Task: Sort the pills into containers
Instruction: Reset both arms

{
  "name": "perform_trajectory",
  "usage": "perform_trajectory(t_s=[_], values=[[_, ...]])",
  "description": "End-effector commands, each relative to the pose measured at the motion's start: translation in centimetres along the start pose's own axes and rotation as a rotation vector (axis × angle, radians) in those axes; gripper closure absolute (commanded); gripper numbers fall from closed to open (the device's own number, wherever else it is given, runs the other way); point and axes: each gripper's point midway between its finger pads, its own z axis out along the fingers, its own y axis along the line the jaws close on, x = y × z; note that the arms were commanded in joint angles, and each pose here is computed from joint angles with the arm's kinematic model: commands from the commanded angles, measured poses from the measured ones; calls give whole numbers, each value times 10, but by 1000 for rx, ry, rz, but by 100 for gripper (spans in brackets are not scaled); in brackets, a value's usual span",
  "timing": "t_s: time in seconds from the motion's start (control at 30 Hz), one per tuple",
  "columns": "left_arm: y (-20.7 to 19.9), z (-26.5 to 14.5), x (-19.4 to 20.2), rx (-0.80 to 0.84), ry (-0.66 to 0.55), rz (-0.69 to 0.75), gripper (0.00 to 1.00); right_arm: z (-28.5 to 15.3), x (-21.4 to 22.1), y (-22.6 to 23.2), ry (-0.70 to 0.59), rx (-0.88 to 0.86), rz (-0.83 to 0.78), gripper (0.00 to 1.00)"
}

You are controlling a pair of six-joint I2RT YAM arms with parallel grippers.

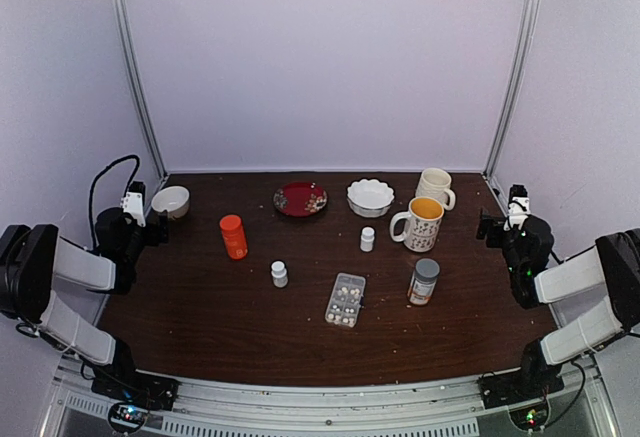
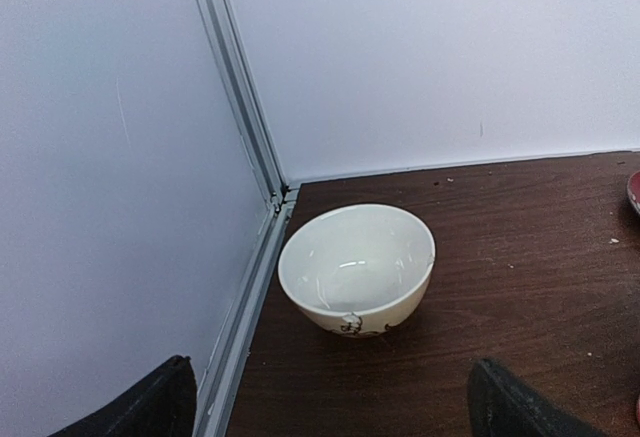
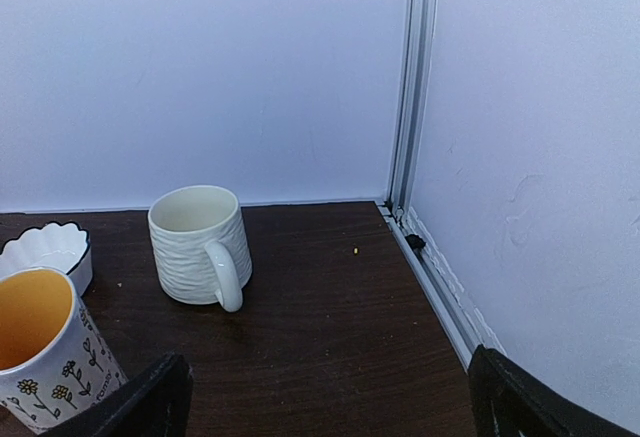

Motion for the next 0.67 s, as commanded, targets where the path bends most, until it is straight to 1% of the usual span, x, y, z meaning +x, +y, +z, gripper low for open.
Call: perform_trajectory(t_s=[0.0,0.63], values=[[2,-1,-11,-1,-53,-14,2,3,-14,-1,-43,2,21,0],[1,0,-11,2,-49,-15,3,3,-14,-1,-43,2,21,0]])
